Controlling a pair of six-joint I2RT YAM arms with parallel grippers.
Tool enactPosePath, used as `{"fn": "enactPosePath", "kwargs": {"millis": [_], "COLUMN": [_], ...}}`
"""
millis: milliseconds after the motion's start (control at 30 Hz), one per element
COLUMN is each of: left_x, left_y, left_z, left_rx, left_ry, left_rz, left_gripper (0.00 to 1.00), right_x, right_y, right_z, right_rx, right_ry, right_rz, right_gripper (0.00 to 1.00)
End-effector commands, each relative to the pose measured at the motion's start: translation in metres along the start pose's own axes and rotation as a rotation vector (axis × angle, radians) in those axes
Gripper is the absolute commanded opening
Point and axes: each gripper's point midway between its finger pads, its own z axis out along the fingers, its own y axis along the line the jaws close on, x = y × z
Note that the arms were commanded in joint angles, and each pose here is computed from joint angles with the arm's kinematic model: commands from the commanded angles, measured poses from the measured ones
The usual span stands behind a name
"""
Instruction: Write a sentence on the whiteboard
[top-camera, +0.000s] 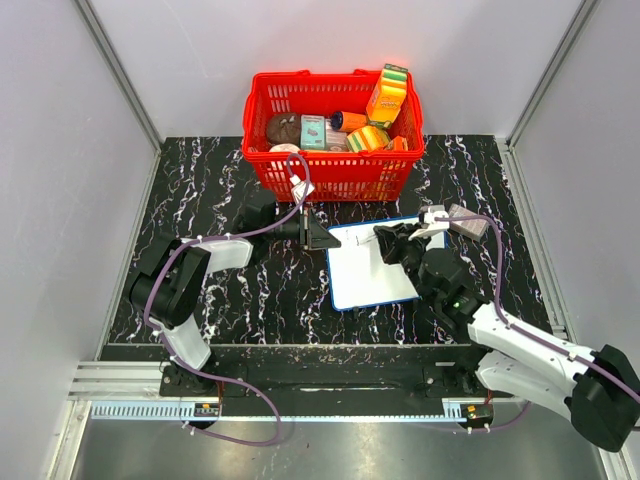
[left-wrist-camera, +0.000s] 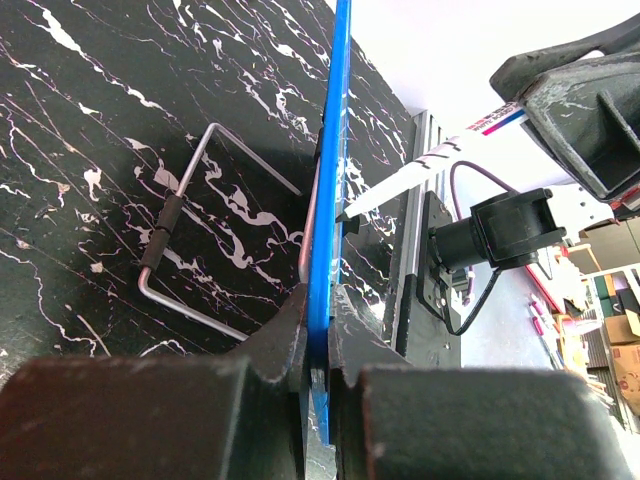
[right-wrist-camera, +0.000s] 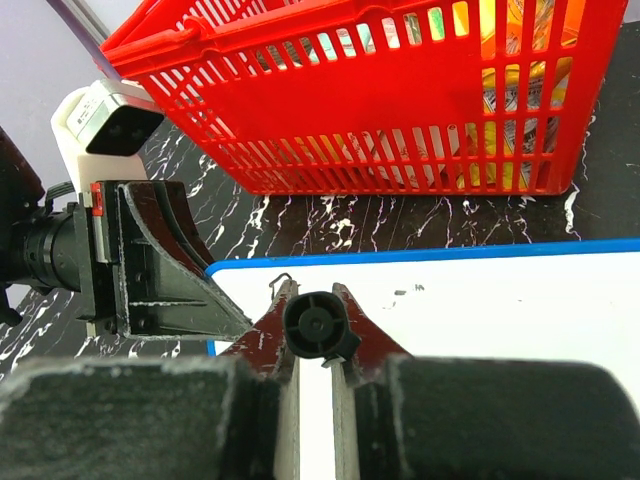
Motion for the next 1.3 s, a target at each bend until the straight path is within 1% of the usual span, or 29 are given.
{"fn": "enactPosePath", "kwargs": {"millis": [0,567,1267], "left_x": [-0.016,-0.016,-0.016], "left_y": [0.003,0.003,0.003], "left_z": [0.003,0.003,0.003], "left_rx": [0.002,0.002,0.000], "left_ry": [-0.036,-0.036,-0.034], "left_rz": [0.140,0.140,0.140], "left_gripper": [0.00,0.00,0.00], "right_x": [-0.028,-0.045,-0.016], "right_y": [0.006,0.003,-0.008], "right_z": [0.009,0.011,-0.001], "right_rx": [0.020,0.057,0.062], "right_ry": [-0.080,-0.124,-0.051], "right_rz": [0.001,-0.021,0.008], "right_gripper": [0.00,0.00,0.00]}}
